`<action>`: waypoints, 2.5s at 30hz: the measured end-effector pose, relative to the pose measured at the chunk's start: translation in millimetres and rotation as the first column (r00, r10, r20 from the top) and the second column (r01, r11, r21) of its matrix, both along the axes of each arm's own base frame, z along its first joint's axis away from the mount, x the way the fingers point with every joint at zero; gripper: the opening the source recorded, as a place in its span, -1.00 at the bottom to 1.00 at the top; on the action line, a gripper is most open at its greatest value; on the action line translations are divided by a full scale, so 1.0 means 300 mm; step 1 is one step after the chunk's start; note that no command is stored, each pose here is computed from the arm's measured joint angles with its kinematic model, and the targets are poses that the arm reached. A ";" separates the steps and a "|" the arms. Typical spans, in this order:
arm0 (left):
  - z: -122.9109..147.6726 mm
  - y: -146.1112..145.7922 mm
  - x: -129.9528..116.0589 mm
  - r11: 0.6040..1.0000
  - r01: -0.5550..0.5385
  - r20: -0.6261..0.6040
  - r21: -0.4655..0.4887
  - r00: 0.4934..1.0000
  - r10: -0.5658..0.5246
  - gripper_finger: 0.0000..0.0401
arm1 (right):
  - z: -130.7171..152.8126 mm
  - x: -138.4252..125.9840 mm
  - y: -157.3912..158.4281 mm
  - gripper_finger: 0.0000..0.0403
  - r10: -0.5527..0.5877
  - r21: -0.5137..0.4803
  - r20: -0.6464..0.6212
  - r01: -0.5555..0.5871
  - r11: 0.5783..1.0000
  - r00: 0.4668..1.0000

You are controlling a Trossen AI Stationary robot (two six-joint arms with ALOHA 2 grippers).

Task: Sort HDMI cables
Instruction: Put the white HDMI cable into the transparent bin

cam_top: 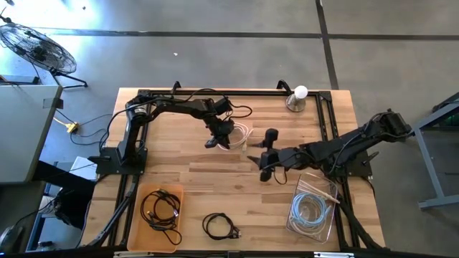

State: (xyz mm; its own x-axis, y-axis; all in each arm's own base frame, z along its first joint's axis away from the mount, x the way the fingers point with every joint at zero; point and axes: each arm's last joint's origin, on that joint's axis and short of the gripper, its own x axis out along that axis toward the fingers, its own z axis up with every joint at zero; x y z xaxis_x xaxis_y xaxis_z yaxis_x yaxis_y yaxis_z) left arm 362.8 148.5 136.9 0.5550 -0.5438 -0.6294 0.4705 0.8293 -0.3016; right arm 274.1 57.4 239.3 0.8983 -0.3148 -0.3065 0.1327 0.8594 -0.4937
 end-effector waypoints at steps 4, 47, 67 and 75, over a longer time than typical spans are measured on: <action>0.000 0.000 0.000 1.000 0.000 0.000 0.000 1.000 0.000 -0.93 | 0.010 0.000 -0.011 -0.05 -0.124 0.035 0.060 0.123 0.992 0.990; 0.083 -0.099 0.052 0.948 0.249 0.278 -0.200 0.942 -0.188 -0.93 | -0.050 -0.034 0.018 -0.06 0.047 -0.376 -0.311 -0.168 0.911 0.949; 0.100 -0.146 0.068 0.939 0.280 0.283 -0.199 0.934 -0.219 -0.93 | -0.162 0.017 0.001 -0.06 0.021 -0.316 -0.403 -0.161 0.935 0.915; 0.123 -0.160 0.082 0.937 0.298 0.310 -0.185 0.922 -0.232 -0.93 | -0.166 0.052 -0.016 -0.06 0.015 -0.342 -0.351 -0.143 0.929 0.936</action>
